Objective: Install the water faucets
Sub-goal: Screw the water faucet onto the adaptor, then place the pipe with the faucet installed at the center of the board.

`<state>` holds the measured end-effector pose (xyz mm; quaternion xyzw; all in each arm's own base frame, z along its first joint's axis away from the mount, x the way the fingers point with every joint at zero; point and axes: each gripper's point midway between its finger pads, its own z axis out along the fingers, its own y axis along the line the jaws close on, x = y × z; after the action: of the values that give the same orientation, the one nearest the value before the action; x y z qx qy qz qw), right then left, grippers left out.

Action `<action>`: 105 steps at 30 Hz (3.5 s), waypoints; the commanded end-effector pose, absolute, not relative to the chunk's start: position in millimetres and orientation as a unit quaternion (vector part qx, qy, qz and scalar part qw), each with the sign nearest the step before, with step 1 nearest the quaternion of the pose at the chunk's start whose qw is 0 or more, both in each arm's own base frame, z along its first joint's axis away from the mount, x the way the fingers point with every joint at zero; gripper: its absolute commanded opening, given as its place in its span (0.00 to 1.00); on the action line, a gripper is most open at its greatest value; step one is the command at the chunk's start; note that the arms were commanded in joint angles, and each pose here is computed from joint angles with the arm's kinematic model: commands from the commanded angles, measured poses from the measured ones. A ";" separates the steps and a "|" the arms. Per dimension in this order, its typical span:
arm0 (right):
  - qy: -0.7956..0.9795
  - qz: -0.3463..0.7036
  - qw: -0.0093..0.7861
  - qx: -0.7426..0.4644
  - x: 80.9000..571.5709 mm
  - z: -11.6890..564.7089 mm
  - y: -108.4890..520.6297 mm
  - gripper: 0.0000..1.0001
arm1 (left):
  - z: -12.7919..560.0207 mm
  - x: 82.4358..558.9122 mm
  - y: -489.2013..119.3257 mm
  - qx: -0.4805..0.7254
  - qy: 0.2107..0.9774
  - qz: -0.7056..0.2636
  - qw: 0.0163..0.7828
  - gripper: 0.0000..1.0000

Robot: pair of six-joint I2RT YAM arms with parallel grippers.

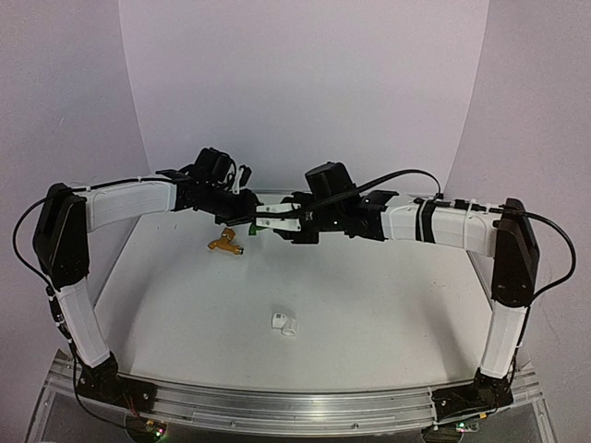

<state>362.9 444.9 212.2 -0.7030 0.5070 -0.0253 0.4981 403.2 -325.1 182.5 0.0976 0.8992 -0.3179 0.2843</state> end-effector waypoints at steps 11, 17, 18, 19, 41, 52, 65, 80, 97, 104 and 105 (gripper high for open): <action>0.832 0.238 0.477 -0.157 402.4 234.9 424.9 0.01 | 234.4 424.8 -319.0 0.062 0.876 -0.319 0.357 0.00; 0.859 0.416 0.261 0.146 414.4 196.7 404.2 0.00 | 252.1 425.1 -305.3 0.038 0.863 -0.312 0.395 0.00; 0.854 0.431 0.223 0.186 413.7 188.8 403.8 0.00 | 254.0 426.0 -301.3 0.031 0.862 -0.307 0.402 0.00; 0.852 0.438 0.202 0.204 411.9 184.2 405.0 0.00 | 257.4 426.0 -296.8 0.024 0.859 -0.303 0.411 0.00; 0.773 0.335 0.409 -0.349 386.0 266.3 427.6 0.98 | 254.9 421.9 -295.2 0.034 0.859 -0.303 0.411 0.00; 0.751 0.362 0.417 -0.363 375.4 289.8 460.9 0.97 | 244.0 422.4 -299.0 0.036 0.867 -0.301 0.395 0.00; 0.779 0.249 0.417 -0.396 370.0 231.8 481.7 0.61 | 245.1 422.3 -301.5 0.040 0.868 -0.305 0.390 0.00; 0.836 0.261 0.444 -0.189 402.4 235.4 476.2 0.00 | 251.2 425.1 -286.7 0.007 0.865 -0.286 0.413 0.00; 0.840 0.401 0.353 0.095 407.1 221.5 453.2 0.00 | 268.5 429.2 -251.7 -0.058 0.842 -0.237 0.481 0.00; 0.821 0.437 0.365 0.047 409.3 231.5 434.8 0.00 | 264.1 428.0 -258.7 -0.038 0.847 -0.248 0.469 0.12; 0.817 0.441 0.369 0.042 409.2 232.7 429.1 0.00 | 263.6 427.8 -260.1 -0.034 0.847 -0.253 0.465 0.24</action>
<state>358.1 489.6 196.0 -0.0719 0.8463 0.4243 0.3140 403.2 -284.4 196.4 0.0484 0.8957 -0.2210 0.3827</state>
